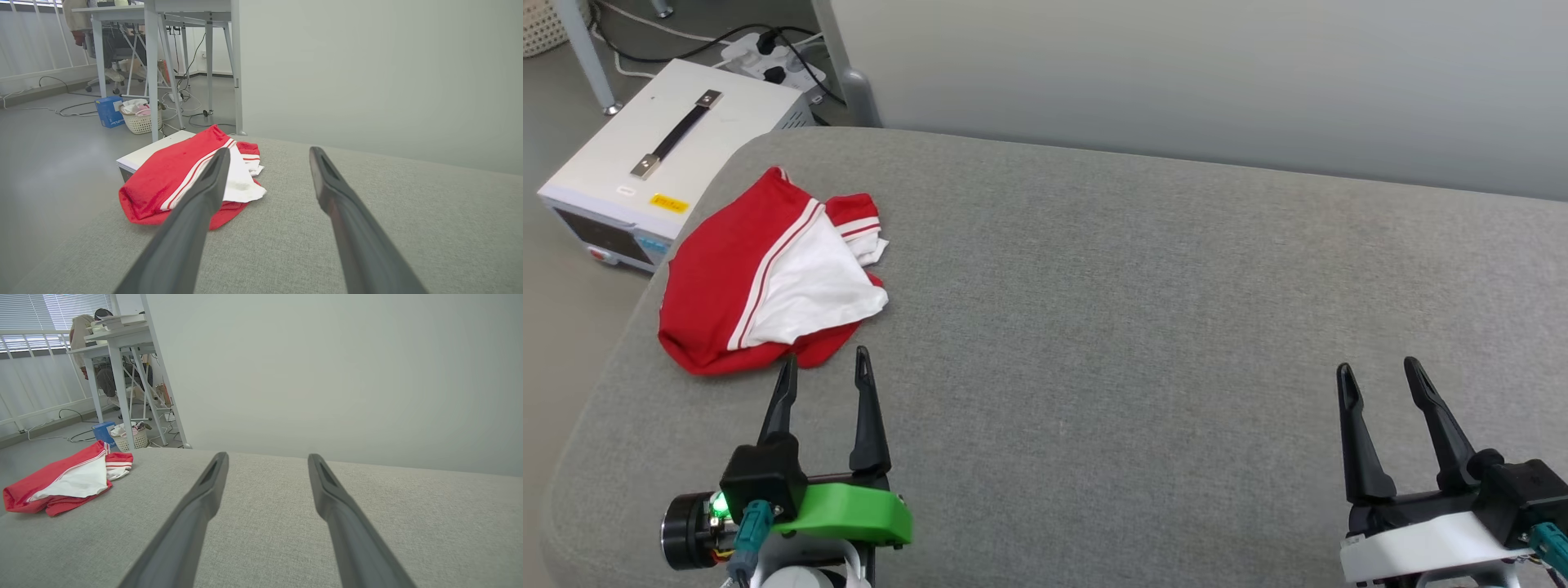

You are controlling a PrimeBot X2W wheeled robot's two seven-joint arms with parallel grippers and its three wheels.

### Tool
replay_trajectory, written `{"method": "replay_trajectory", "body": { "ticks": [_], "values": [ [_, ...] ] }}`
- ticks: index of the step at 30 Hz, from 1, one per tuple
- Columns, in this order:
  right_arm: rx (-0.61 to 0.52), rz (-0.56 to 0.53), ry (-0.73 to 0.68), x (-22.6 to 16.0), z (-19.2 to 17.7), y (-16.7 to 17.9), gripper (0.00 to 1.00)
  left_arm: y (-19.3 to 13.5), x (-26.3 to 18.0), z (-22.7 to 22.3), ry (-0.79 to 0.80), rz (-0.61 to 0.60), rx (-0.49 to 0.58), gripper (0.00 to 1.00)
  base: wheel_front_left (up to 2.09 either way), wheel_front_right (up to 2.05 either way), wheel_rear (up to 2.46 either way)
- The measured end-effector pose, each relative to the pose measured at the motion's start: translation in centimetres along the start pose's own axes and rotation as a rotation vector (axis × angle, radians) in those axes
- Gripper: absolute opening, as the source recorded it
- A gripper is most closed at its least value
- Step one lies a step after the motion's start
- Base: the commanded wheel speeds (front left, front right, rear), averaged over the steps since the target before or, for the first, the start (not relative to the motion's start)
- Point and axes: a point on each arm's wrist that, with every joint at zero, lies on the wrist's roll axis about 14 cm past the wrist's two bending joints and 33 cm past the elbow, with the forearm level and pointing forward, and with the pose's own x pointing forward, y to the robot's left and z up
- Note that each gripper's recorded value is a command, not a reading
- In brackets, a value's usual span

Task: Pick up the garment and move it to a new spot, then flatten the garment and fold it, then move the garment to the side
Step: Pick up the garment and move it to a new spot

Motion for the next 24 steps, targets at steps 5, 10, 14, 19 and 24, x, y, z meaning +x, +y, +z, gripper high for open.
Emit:
{"method": "replay_trajectory", "body": {
  "ticks": [5,10,14,19,24],
  "values": [
    [0.013,0.060,0.014,1.1,-0.8,1.8,1.00,2.5,-0.8,0.1,0.003,0.078,0.010,1.00,0.00,0.00,0.00],
    [0.030,0.121,0.027,2.2,-1.5,3.6,1.00,5.0,-1.8,0.3,0.005,0.156,0.017,1.00,0.00,0.00,0.00],
    [0.042,0.169,0.035,2.9,-2.1,5.2,1.00,6.9,-2.8,0.5,0.007,0.217,0.025,1.00,0.00,0.00,0.00],
    [0.060,0.225,0.044,3.6,-2.7,7.0,1.00,8.7,-4.1,0.8,0.009,0.277,0.033,1.00,0.00,0.00,0.00],
    [0.076,0.271,0.050,4.2,-3.0,8.6,1.00,10.1,-5.2,1.0,0.009,0.326,0.045,1.00,0.00,0.00,0.00]
  ]
}}
